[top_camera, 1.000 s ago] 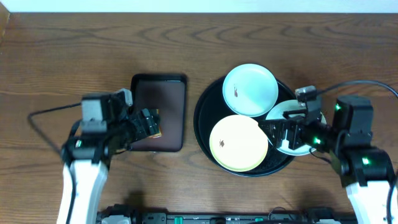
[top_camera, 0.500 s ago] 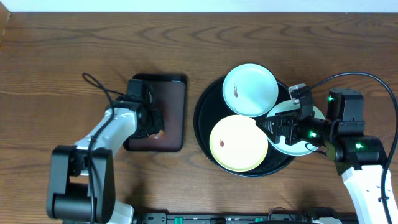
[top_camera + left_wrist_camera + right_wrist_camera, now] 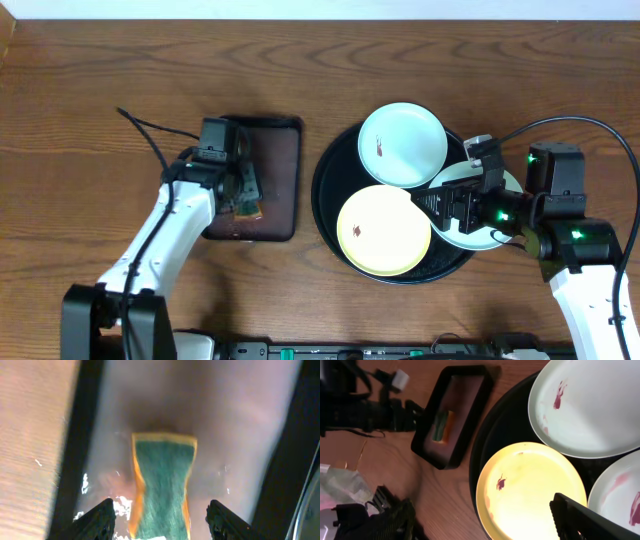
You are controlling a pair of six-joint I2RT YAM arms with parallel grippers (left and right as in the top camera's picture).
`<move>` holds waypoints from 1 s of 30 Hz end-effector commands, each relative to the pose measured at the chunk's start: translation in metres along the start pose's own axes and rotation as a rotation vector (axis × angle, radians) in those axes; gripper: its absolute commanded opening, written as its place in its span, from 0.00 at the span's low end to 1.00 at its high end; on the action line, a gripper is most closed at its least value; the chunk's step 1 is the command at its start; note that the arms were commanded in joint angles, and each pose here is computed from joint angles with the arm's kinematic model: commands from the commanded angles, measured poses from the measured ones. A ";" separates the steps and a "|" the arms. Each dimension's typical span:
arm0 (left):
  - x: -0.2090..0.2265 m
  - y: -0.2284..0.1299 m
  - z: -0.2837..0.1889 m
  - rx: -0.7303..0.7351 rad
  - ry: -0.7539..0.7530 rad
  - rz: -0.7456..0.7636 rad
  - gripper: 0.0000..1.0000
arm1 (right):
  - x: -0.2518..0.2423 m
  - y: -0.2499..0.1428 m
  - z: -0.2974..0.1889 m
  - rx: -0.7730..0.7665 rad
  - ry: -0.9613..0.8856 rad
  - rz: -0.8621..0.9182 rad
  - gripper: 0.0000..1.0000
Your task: Clean dirty plates on tray and stack at the side
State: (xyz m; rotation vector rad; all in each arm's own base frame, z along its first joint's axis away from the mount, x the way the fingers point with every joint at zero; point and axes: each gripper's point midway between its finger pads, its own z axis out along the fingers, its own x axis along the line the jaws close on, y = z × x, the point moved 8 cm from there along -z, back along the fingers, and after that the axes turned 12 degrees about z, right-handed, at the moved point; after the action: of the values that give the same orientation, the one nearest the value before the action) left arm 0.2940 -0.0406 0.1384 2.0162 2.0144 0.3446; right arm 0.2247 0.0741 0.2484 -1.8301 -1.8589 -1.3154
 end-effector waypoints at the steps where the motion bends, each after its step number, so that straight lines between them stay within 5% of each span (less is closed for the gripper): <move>1: 0.007 0.007 0.010 -0.037 0.090 0.046 0.60 | 0.006 0.003 -0.003 -0.005 0.024 0.007 0.86; 4: 0.005 0.007 0.034 -0.024 0.073 0.046 0.59 | 0.006 0.003 -0.003 -0.005 0.024 0.008 0.86; 7: -0.003 0.001 0.054 0.031 -0.003 0.049 0.48 | 0.006 0.002 -0.003 -0.002 0.023 0.010 0.87; 10: -0.007 -0.005 0.066 0.079 -0.050 0.047 0.29 | 0.006 0.002 -0.003 0.002 0.022 0.014 0.88; 12: -0.007 -0.007 0.067 0.095 -0.051 0.047 0.08 | 0.006 0.001 -0.003 0.004 0.022 0.016 0.88; 19: -0.016 0.011 0.024 -0.011 -0.148 0.094 0.07 | 0.006 0.001 -0.003 0.006 0.021 0.018 0.88; 24: -0.015 0.018 -0.015 -0.127 -0.151 0.098 0.40 | 0.006 0.001 -0.003 0.005 0.020 0.017 0.88; 30: -0.021 -0.007 0.004 0.022 -0.148 0.118 0.50 | 0.006 0.001 -0.003 0.005 0.020 0.017 0.88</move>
State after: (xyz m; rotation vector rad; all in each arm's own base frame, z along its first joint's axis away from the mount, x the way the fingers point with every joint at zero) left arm 0.2935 -0.0543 0.1498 2.0404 1.8236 0.2592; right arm 0.2231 0.0740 0.2473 -1.8447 -1.8362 -1.2939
